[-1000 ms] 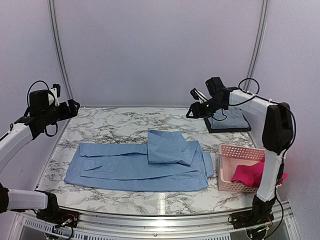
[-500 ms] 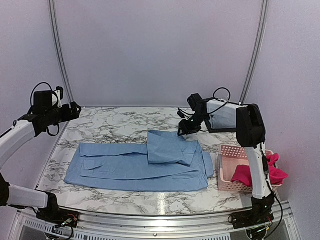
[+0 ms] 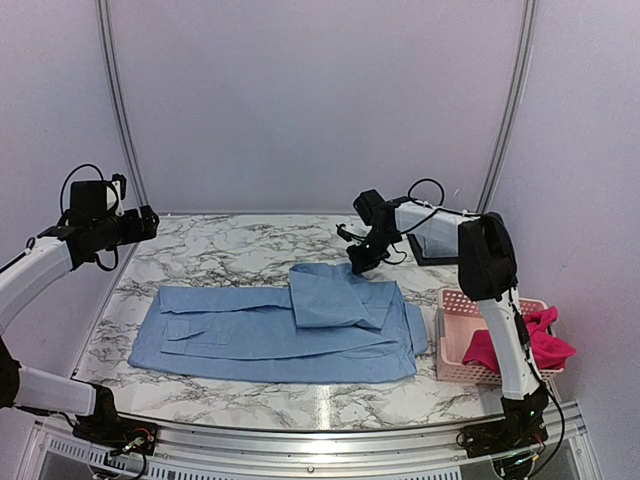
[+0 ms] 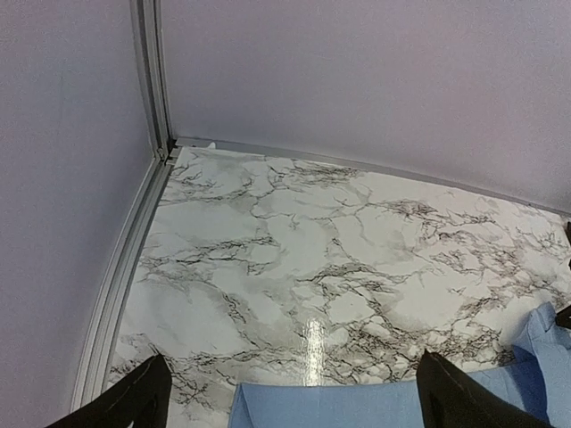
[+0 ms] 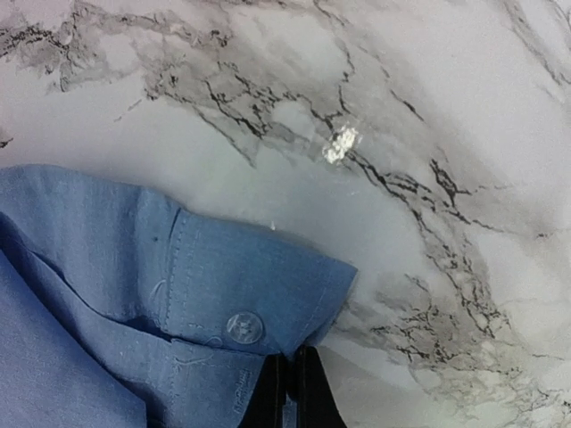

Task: Fold and stack the mixed laundry pile
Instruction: Pick up the 1/3-folded shirt from the center of the board.

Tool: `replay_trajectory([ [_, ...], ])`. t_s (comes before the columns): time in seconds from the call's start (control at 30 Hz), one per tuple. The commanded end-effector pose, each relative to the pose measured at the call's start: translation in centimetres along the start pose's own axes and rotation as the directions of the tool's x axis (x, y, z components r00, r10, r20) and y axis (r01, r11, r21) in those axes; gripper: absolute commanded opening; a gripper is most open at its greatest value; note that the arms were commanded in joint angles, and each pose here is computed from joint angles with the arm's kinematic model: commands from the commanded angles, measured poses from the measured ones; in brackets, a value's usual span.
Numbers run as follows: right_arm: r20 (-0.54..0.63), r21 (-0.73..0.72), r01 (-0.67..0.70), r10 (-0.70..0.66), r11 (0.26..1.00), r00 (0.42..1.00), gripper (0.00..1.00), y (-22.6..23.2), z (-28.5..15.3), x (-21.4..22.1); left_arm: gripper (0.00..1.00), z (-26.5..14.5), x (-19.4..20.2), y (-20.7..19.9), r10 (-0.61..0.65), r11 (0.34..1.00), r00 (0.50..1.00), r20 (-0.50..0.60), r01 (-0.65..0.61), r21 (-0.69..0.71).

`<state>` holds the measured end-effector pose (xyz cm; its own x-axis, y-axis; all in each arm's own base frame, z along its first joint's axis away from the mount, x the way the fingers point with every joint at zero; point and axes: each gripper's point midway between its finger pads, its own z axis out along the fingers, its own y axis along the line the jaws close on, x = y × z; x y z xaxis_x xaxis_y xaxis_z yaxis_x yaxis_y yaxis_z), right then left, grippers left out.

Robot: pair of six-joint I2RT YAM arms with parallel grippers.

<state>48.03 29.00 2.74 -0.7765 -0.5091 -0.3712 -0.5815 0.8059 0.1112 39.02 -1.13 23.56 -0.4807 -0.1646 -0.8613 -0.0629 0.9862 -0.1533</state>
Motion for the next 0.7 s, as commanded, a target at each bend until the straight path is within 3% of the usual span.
replay_trajectory([
  [0.0, 0.255, 0.015, 0.078, -0.079, 0.997, 0.964, 0.0, 0.9, -5.0, -7.1, 0.99, -0.7, -0.9, -0.6, 0.034, 0.999, 0.999, 0.008, -0.035, 0.014],
  [0.17, 0.47, -0.01, 0.148, -0.126, 0.989, 0.874, 0.0, 3.3, -13.4, -13.3, 0.99, -1.6, -1.3, -2.4, 0.057, 0.995, 0.998, 0.03, -0.059, 0.078],
  [0.33, 0.554, -0.046, 0.27, -0.201, 0.962, 0.808, 0.0, 7.9, -19.1, -13.8, 0.99, -2.7, -1.9, -6.4, 0.134, 0.971, 0.988, 0.07, -0.145, 0.187],
  [0.47, 0.57, -0.069, 0.368, -0.266, 0.927, 0.777, 0.0, 12.1, -21.7, -12.3, 0.99, -4.5, -2.3, -12.1, 0.22, 0.901, 0.959, 0.18, -0.271, 0.339],
  [0.67, 0.542, -0.074, 0.455, -0.347, 0.888, 0.765, 0.0, 17.6, -23.3, -9.6, 0.99, -7.5, -1.4, -20.8, 0.217, 0.751, 0.933, 0.288, -0.348, 0.561],
])
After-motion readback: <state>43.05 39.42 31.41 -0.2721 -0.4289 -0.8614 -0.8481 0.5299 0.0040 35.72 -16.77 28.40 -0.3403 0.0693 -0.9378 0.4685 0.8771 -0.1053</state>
